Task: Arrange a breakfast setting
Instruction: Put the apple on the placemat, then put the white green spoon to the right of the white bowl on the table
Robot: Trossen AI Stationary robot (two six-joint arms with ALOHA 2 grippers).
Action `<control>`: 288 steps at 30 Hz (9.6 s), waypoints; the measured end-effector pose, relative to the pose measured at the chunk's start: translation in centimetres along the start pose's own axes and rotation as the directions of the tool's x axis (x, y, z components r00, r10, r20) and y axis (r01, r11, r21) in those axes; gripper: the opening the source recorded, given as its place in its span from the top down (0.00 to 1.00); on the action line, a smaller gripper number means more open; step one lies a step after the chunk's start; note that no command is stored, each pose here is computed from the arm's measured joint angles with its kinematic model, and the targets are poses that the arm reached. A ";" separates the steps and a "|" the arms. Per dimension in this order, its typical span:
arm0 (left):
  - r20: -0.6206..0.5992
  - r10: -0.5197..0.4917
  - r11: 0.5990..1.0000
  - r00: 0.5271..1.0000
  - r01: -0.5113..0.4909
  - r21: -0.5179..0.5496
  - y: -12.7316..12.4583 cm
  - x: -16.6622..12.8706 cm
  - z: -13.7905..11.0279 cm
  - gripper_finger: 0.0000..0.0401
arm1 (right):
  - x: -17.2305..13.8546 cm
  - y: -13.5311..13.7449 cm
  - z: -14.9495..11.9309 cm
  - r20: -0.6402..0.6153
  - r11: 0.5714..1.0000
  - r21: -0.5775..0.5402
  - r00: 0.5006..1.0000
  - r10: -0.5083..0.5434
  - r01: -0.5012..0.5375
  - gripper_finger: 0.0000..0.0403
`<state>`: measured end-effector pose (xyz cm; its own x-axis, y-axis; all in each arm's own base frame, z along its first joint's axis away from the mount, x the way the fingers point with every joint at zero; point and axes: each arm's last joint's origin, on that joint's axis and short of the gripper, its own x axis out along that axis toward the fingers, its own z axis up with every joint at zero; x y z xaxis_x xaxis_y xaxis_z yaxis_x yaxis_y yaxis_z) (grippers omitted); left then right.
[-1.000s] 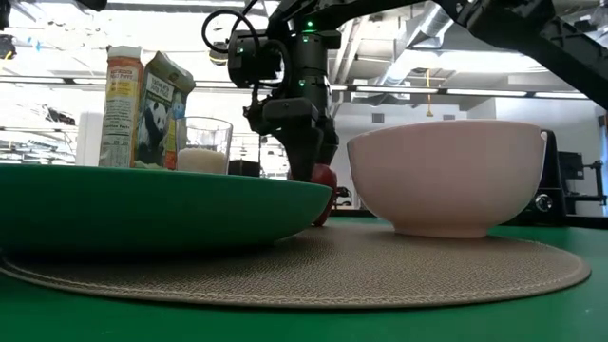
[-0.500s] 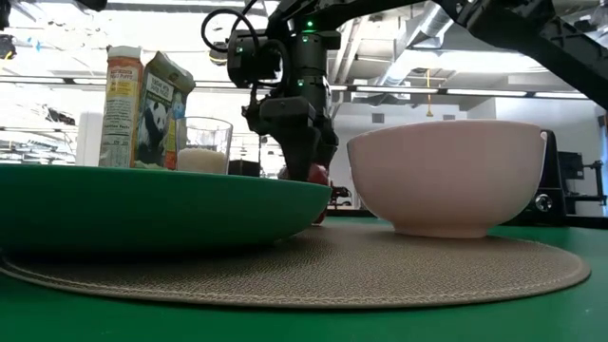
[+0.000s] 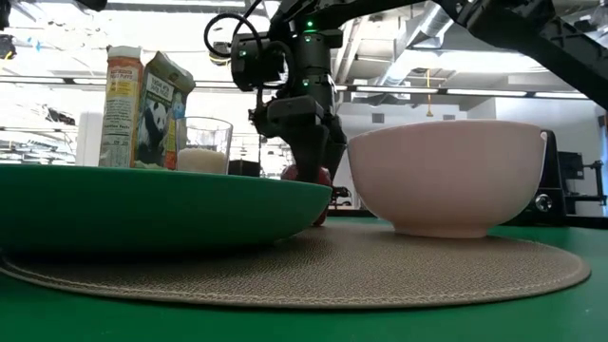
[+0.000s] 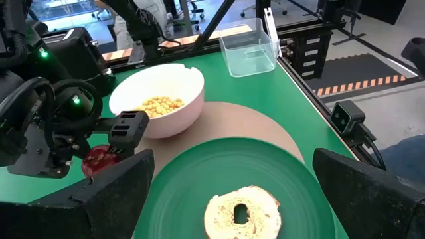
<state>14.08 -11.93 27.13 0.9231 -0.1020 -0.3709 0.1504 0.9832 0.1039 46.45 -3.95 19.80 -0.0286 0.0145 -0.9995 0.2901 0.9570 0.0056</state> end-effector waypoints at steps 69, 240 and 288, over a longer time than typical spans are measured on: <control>0.002 0.013 1.000 1.000 -0.013 -0.011 0.0 0.0 0.0 0.01 | -15.3 -16.4 -18.6 0.467 0.802 0.597 0.810 -0.355 0.008 0.05; -0.002 0.034 0.999 0.999 -0.034 0.020 0.1 0.0 -0.1 0.01 | -14.2 -20.3 -20.8 0.761 0.779 0.604 0.411 -0.502 -0.166 0.95; 0.130 -0.105 0.973 0.986 0.128 -0.191 -1.5 0.8 1.5 0.01 | -19.0 11.6 -27.6 0.827 0.814 -0.488 0.131 0.546 -0.314 0.95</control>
<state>15.13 -13.70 28.01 0.9405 -0.2231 -0.2563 0.1971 0.9726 -0.1231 23.92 14.85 39.76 0.9460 0.2852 -0.1543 -0.2218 0.9163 0.3335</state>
